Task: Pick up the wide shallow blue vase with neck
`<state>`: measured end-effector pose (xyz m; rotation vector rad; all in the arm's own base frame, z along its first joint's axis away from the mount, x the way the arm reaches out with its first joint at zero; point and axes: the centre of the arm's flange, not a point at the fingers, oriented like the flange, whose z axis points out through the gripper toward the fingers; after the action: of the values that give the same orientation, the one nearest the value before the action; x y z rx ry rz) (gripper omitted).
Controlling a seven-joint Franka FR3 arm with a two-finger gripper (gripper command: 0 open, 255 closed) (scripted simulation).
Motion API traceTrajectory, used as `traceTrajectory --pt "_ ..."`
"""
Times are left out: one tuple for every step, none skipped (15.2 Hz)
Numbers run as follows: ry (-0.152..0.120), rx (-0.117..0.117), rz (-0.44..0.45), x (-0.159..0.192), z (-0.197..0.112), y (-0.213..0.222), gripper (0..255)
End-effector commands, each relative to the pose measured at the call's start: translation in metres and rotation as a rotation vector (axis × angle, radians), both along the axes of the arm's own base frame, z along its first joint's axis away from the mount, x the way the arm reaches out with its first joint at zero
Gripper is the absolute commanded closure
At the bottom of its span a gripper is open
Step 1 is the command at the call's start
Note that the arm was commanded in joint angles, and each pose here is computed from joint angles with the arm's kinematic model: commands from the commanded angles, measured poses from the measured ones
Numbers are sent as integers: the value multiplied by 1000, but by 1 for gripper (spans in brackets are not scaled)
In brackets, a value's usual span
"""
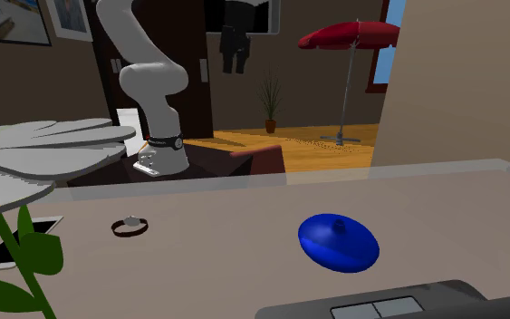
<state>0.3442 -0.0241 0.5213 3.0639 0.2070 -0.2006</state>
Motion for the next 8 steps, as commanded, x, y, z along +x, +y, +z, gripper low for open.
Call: traceTrajectory --pt "-10 8 15 18 -13 -17 0" --pt "-14 12 22 27 -20 -24 0" --pt "-18 16 29 35 -26 -32 0" --pt "-22 21 36 44 -33 -39 0" --pt "-25 25 43 53 -39 -46 0" --pt "-29 29 49 62 -45 -53 0" --pt "-33 34 56 71 -52 -60 0" --pt "-37 38 63 80 -58 -67 0"
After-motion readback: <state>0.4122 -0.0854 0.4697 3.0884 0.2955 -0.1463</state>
